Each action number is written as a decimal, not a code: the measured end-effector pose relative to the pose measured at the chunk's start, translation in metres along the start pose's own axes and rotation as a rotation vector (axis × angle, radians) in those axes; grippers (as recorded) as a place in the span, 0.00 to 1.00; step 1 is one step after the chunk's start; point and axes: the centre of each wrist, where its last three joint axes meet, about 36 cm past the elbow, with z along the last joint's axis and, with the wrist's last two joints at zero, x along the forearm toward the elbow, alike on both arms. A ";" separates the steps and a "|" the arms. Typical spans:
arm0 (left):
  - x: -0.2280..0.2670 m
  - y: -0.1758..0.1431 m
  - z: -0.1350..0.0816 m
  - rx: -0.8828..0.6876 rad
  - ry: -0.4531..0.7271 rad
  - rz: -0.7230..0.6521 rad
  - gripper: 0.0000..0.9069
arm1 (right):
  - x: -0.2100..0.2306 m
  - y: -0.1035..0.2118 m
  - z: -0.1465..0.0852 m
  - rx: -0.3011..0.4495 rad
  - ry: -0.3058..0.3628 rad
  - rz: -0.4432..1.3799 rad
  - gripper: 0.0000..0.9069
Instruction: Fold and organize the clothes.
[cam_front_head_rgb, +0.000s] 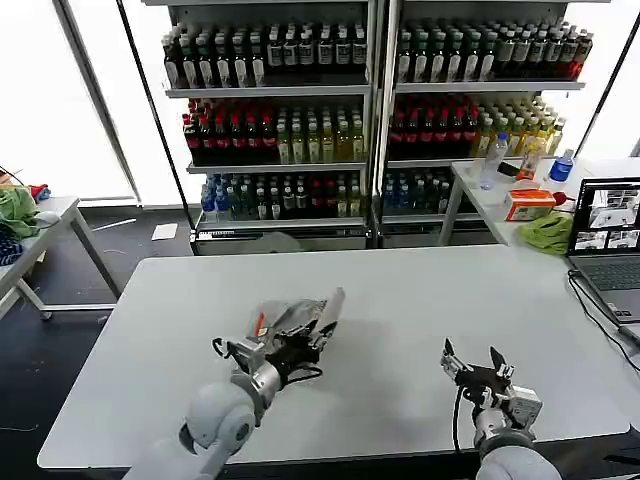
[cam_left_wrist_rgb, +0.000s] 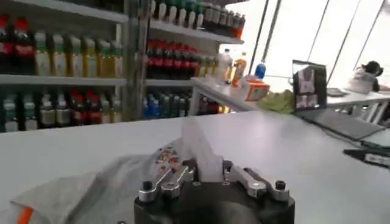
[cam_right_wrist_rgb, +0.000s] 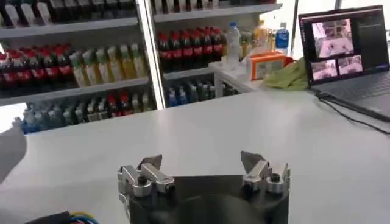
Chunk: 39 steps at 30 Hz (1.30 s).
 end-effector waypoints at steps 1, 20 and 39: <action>-0.003 -0.003 0.000 0.006 -0.005 0.003 1.00 | -0.001 0.000 0.000 0.000 0.001 -0.002 1.00; 0.014 0.013 -0.020 0.011 -0.052 -0.109 1.00 | -0.028 0.028 -0.010 -0.183 0.125 -0.151 1.00; 0.056 0.053 -0.025 -0.034 0.007 -0.306 1.00 | -0.082 0.071 -0.031 -0.325 0.319 -0.357 1.00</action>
